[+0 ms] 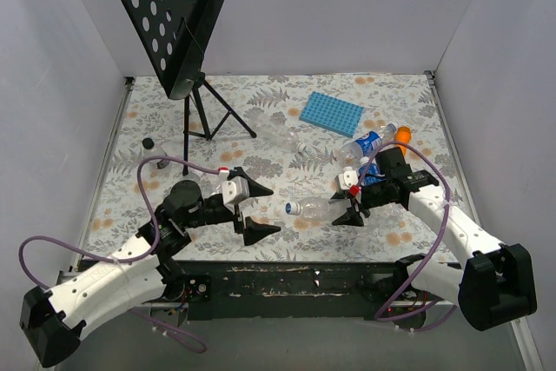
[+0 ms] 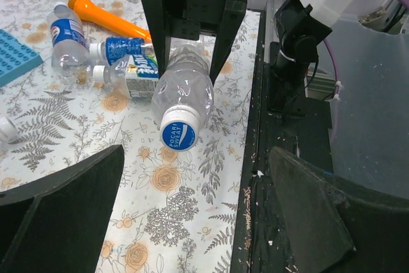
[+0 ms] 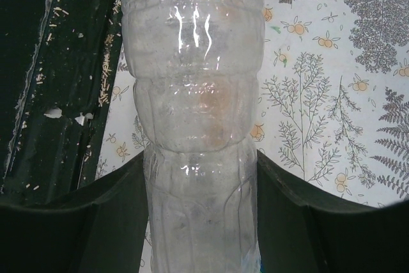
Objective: Unscrew the bottle caps
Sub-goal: Unscrew the bottle cap from the plastic bottle.
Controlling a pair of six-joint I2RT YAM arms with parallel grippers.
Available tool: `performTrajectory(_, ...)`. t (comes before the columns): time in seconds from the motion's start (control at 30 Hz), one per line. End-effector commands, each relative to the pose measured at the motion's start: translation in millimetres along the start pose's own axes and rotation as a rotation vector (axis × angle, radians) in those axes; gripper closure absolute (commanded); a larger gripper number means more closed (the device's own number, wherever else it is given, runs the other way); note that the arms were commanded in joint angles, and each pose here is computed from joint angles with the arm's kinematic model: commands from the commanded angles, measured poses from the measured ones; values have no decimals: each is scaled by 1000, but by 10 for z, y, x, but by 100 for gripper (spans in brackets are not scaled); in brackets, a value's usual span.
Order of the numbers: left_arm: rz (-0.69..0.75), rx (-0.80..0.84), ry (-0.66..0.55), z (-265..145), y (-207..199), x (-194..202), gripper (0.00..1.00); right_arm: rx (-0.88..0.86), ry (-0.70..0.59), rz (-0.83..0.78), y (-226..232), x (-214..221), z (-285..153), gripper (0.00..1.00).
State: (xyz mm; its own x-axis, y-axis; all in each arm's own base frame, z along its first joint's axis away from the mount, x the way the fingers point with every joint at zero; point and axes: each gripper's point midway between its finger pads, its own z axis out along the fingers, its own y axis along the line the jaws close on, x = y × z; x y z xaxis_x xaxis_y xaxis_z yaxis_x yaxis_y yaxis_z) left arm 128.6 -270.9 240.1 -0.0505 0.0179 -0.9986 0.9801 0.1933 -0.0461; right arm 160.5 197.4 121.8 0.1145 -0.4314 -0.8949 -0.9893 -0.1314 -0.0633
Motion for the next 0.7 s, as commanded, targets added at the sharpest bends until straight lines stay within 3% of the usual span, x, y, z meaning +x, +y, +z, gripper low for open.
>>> performTrajectory(0.0, 34, 37, 15, 95, 20, 45, 4, -4, -31, -43, -52, -153, -12, 92)
performTrajectory(0.3, 101, -15, 17, 274, 248, 154, 15, -16, -13, -16, -65, -81, 21, 92)
performTrajectory(0.67, 37, 55, 74, 404, 194, 359, 34, -23, -6, -2, -78, -53, 37, 92)
